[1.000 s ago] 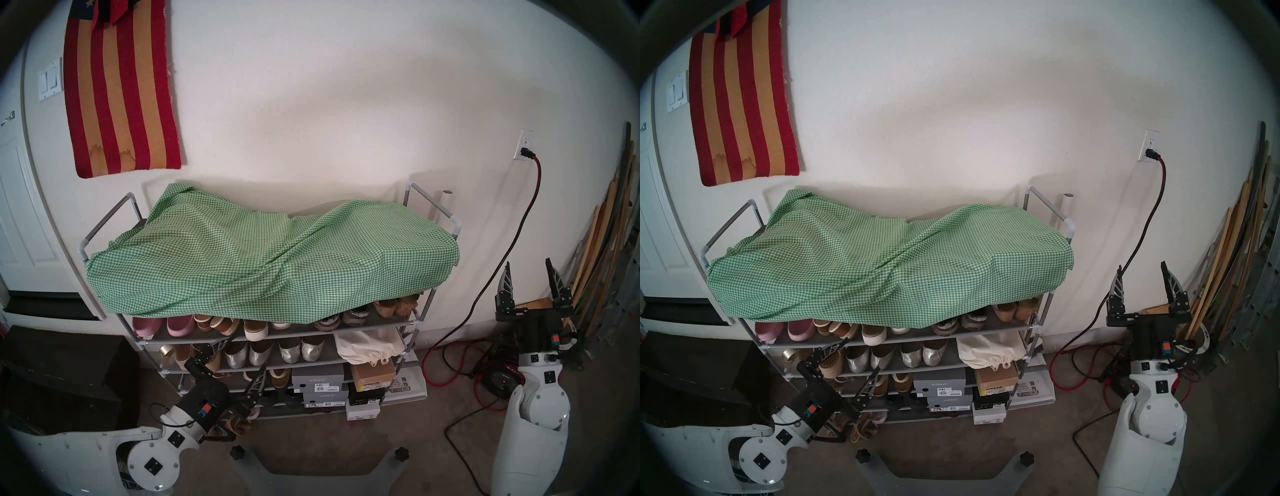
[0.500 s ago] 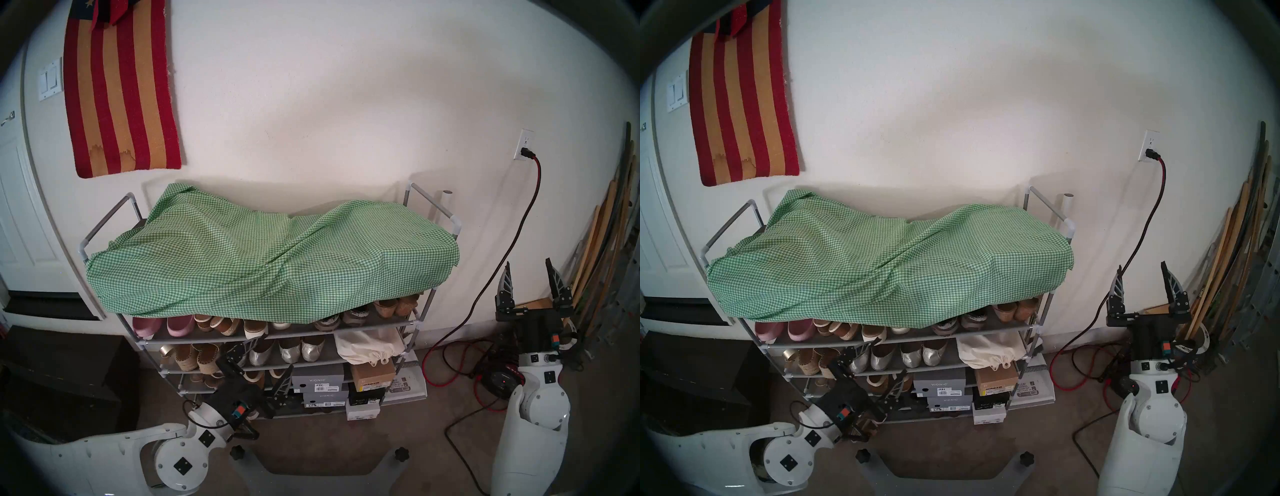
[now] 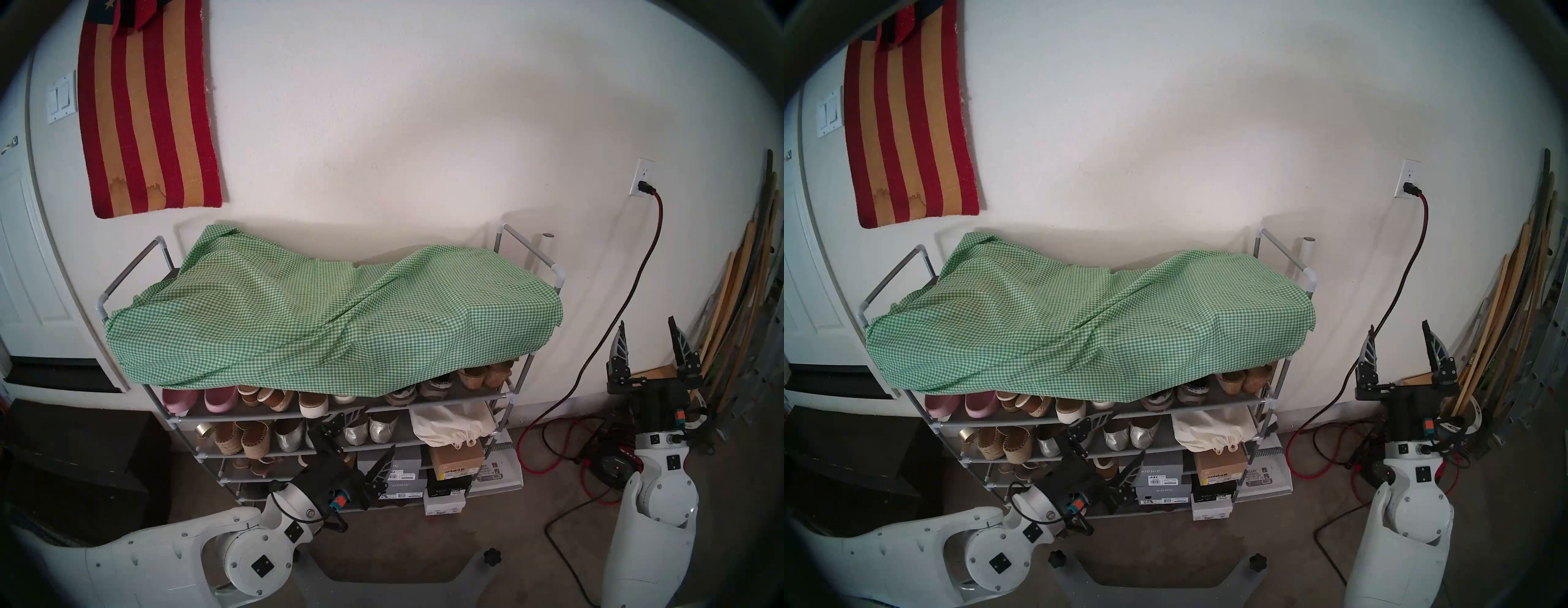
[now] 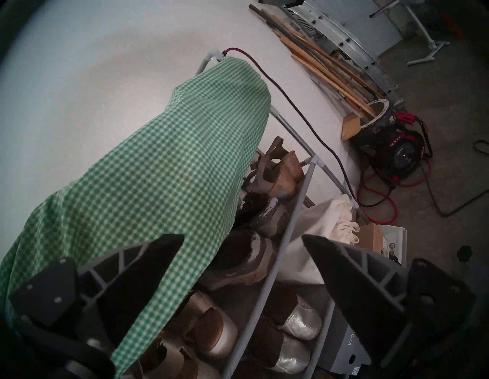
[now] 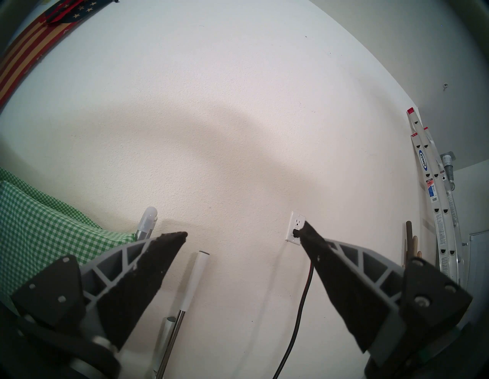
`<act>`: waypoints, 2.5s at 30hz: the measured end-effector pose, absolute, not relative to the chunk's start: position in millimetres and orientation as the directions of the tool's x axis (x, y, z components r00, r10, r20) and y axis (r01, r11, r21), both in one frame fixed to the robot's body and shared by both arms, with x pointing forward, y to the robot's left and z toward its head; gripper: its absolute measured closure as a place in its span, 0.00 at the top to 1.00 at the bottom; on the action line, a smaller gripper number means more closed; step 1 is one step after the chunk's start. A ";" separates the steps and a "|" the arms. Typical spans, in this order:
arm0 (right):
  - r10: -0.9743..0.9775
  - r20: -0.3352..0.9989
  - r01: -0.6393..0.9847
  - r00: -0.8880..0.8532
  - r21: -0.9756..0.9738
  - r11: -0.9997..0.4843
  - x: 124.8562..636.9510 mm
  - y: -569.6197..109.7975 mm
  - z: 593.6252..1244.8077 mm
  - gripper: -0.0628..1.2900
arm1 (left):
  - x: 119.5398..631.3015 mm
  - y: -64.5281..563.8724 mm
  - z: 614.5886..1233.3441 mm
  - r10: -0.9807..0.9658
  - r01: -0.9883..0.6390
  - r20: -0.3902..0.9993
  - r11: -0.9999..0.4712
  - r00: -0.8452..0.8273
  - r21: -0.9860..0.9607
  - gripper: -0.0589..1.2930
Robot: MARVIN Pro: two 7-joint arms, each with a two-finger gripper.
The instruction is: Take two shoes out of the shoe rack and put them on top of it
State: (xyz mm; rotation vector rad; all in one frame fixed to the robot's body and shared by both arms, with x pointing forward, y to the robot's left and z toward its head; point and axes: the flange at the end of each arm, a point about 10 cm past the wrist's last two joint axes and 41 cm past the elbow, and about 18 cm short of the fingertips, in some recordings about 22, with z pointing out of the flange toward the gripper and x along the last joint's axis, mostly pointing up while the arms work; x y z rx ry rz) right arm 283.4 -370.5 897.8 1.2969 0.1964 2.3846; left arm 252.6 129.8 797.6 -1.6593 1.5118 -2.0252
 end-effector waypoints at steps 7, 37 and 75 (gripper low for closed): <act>0.423 0.769 -0.292 -0.479 0.315 -0.903 283.4 -370.5 897.9 0.95 | 265.3 114.1 785.8 -0.671 -0.502 0.624 -0.409 -0.400 -0.762 0.98; 0.423 0.769 -0.292 -0.479 0.315 -0.903 283.4 -370.5 897.8 0.95 | 321.4 68.7 741.2 -0.769 -0.505 0.529 -0.316 -0.359 -0.803 0.98; 0.423 0.769 -0.292 -0.479 0.315 -0.903 283.4 -370.5 897.9 0.95 | 401.6 85.4 726.6 -0.850 -0.444 0.443 -0.293 -0.285 -0.847 0.98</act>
